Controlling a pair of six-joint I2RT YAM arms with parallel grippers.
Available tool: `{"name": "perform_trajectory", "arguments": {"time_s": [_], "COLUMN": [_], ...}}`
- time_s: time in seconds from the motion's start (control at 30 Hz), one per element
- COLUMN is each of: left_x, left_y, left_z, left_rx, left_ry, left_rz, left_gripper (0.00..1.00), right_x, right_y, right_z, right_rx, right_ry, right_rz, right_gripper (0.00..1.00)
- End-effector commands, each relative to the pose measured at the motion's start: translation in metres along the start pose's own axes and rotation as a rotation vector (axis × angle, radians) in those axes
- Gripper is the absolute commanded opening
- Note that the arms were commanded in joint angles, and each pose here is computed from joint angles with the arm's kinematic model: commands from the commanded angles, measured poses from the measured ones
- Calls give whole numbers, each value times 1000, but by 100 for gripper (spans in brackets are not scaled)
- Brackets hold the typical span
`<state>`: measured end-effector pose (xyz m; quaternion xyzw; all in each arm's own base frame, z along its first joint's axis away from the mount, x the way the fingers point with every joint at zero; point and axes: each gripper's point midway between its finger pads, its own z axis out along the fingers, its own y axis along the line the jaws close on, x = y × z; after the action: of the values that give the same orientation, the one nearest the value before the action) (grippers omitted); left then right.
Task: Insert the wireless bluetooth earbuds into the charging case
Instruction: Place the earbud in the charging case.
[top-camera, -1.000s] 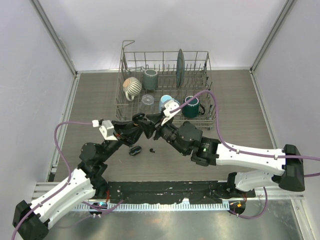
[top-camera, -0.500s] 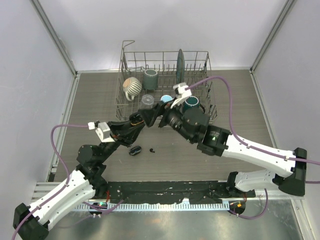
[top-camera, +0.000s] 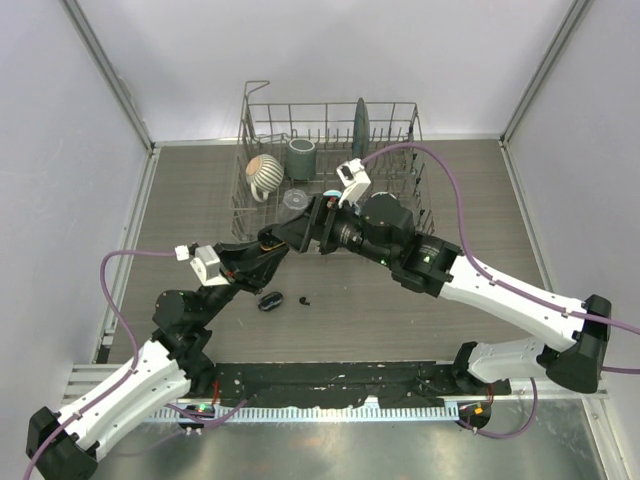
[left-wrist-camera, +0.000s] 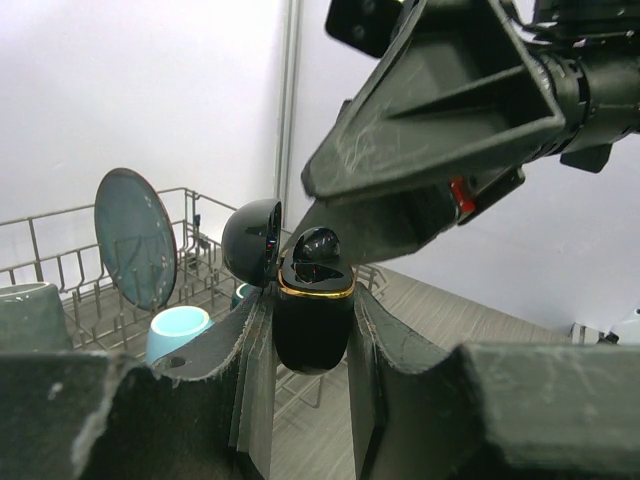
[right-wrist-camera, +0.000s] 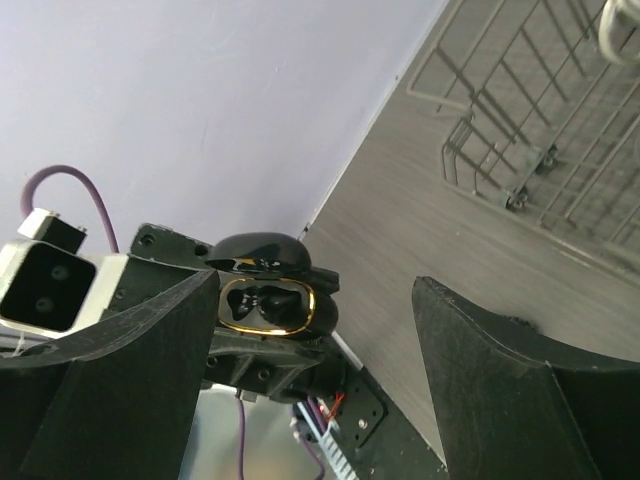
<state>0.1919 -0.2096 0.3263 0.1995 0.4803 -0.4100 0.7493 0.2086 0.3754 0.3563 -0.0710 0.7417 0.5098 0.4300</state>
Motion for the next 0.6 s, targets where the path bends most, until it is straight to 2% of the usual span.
{"name": "perform_trajectory", "arguments": {"time_s": [0.0, 0.37, 0.57], "left_x": [-24, -24, -24], "left_y": [-3, -3, -2], "left_z": [5, 5, 5], "left_rx": [19, 18, 15], "left_ry": [-79, -73, -74], "left_rz": [44, 44, 48], "left_gripper": [0, 0, 0], "right_x": [3, 31, 45], "right_y": [17, 19, 6], "right_z": [1, 8, 10], "right_rx": [-65, -113, -65], "right_ry": [62, 188, 255], "right_rz": [52, 48, 20], "right_gripper": [83, 77, 72]}}
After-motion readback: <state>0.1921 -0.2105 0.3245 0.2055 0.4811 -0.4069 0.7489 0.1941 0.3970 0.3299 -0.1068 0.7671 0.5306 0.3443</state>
